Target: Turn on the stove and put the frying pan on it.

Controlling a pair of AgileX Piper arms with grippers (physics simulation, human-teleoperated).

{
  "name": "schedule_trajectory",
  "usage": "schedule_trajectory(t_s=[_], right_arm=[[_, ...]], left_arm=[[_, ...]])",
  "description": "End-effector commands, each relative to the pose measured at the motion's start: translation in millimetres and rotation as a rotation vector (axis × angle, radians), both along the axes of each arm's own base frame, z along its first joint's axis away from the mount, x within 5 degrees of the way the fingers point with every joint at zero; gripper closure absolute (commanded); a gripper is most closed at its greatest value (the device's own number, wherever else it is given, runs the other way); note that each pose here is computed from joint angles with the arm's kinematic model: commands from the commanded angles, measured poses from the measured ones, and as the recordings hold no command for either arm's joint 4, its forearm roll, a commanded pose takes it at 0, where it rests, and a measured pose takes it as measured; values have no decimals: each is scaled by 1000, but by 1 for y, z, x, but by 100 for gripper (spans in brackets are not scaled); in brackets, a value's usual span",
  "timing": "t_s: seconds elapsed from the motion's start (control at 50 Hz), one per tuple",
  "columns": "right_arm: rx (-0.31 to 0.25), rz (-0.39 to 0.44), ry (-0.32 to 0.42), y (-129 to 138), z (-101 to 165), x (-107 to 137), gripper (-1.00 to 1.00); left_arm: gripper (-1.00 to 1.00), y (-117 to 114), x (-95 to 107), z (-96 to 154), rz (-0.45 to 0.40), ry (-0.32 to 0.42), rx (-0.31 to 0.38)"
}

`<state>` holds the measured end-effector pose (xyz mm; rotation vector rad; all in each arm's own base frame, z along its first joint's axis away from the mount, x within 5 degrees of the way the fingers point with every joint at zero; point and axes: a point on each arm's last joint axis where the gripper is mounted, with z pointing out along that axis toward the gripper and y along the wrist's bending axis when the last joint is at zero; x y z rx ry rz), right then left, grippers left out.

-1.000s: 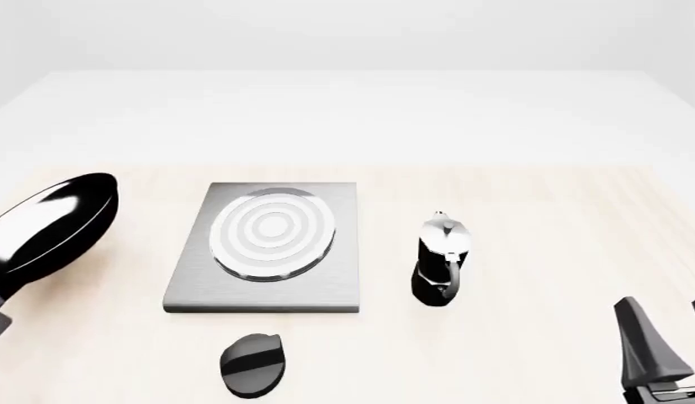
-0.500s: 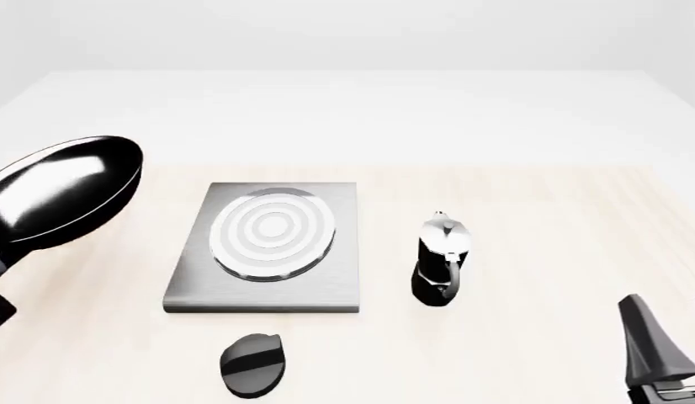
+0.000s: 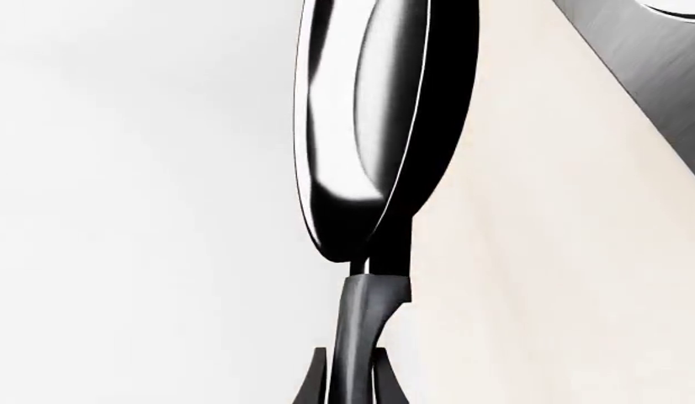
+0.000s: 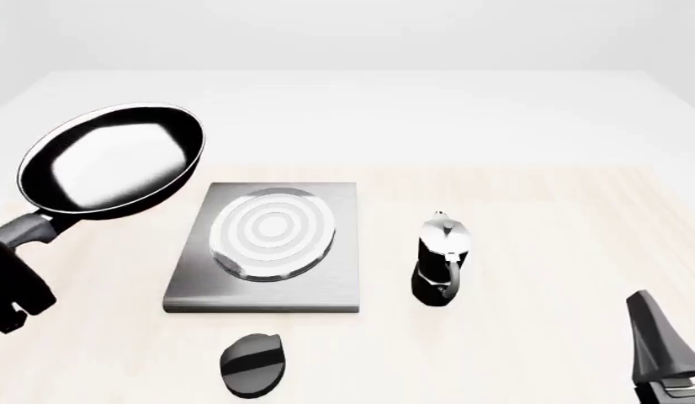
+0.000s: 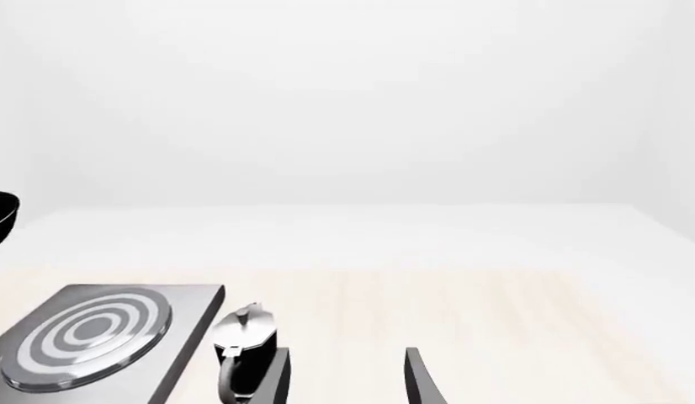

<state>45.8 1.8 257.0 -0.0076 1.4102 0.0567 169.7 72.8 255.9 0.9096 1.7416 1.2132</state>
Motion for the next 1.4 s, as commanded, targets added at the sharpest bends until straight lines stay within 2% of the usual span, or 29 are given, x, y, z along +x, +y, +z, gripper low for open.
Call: schedule_trajectory(t_s=[0.02, 0.34, 0.72, 1.08, 1.4], right_arm=[[7, -10, -4, -1, 2, -1, -100], [8, -28, -9, -1, 7, -2, -100], [5, -51, -6, -2, 6, -2, -100], [3, -63, -3, -3, 6, -2, -100], [0, -66, -2, -3, 6, -2, -100]], left_arm=[[100, -15, 8, 3, -67, -90, -7], [100, -27, 27, -12, -165, -79, 38], [100, -46, 43, -11, -269, -105, 60], [100, -61, 55, -47, -348, -67, 84], [100, -67, 54, -61, -376, -54, 84]])
